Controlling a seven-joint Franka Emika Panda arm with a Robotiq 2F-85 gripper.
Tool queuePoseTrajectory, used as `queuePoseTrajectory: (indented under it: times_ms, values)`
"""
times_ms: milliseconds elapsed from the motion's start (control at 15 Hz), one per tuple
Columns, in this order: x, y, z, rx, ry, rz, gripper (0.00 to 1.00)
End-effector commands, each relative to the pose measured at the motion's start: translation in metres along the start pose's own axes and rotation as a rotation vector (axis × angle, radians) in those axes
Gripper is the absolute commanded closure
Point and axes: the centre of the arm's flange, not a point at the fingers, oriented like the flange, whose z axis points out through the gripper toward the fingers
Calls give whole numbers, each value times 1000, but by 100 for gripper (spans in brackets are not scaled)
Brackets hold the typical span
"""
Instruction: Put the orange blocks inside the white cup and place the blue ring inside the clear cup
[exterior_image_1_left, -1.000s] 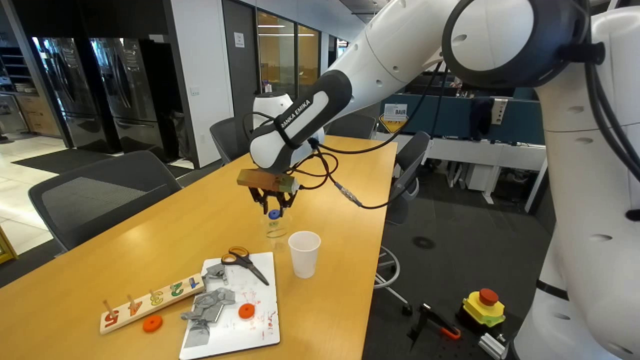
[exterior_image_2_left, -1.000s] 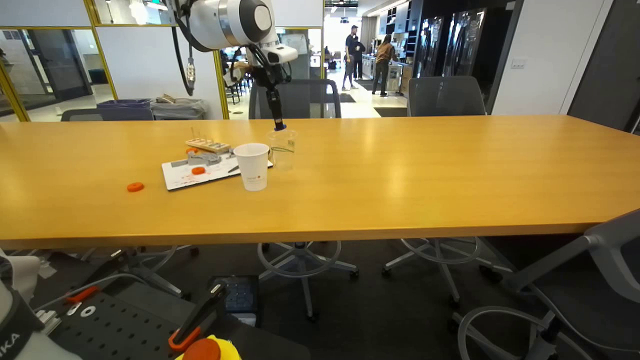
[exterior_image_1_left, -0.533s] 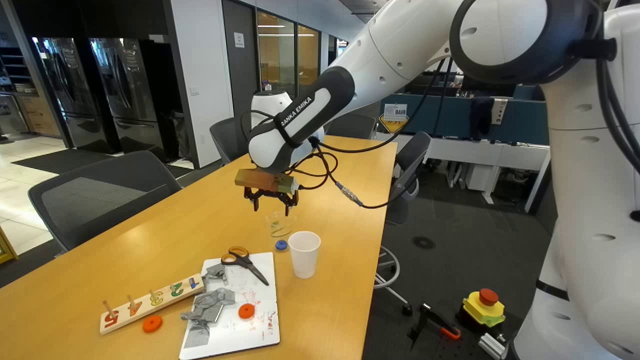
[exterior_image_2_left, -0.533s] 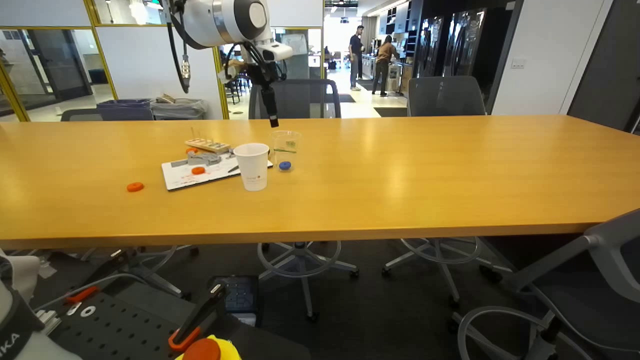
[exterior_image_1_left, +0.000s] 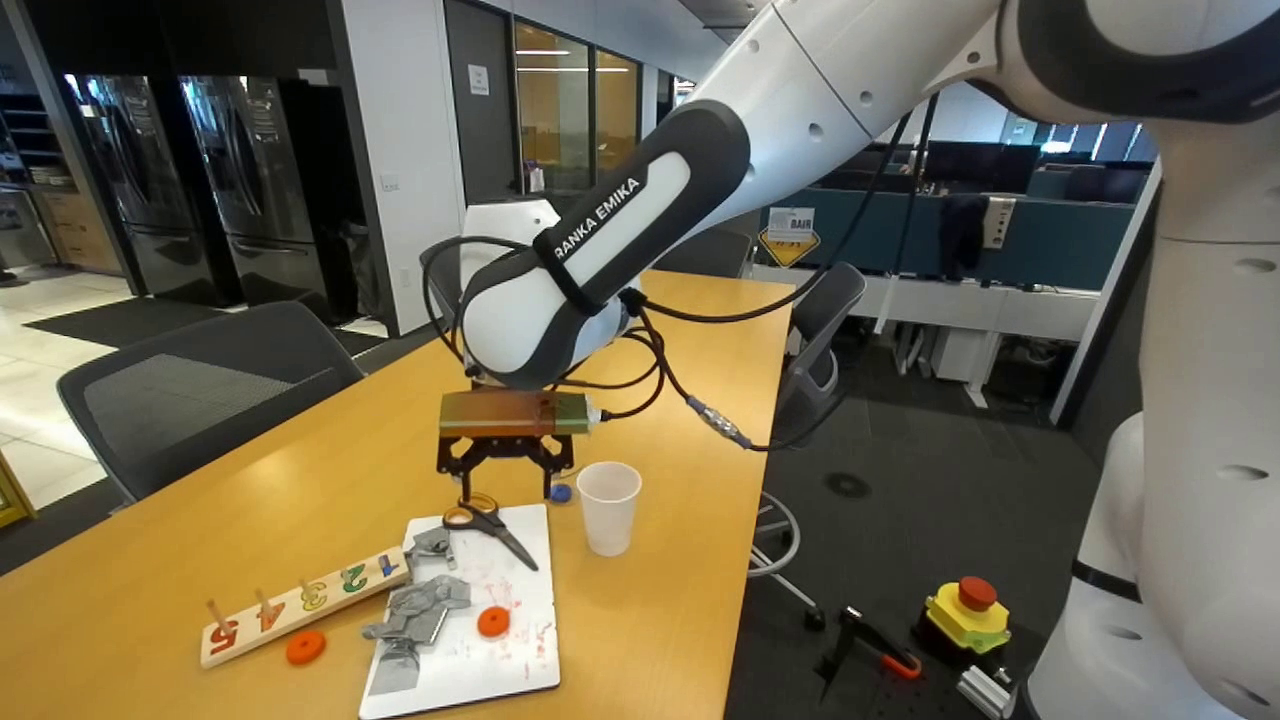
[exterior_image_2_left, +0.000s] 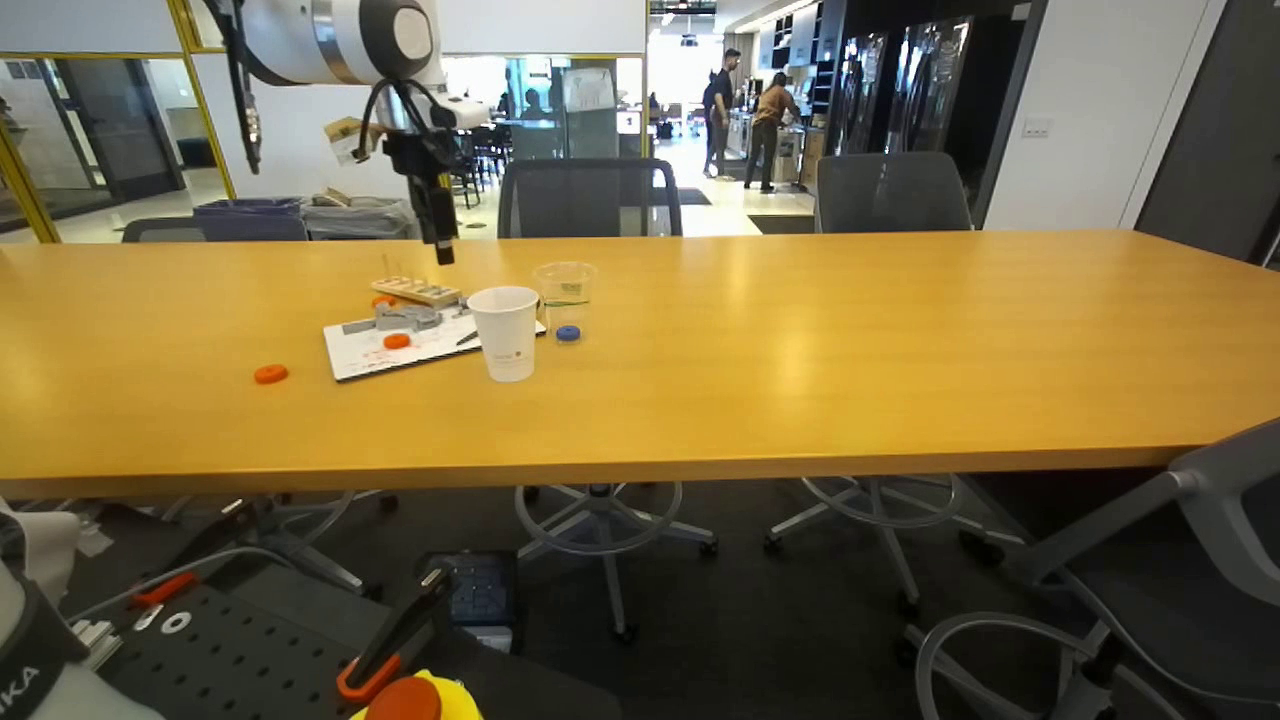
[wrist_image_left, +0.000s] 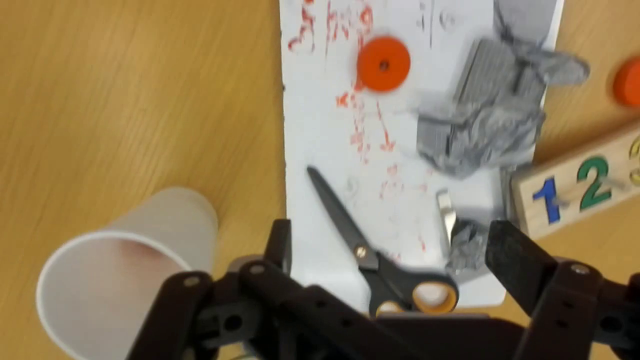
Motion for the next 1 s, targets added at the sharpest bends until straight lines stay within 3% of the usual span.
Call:
queuePoseTrajectory:
  times_ms: [0,400,933]
  values:
    - [-55,6,17,6,-74,-124,0]
    - [-86,-2,77,-56,-156,-276,0]
    - [-79,-16,122,-43,-109,-365,0]
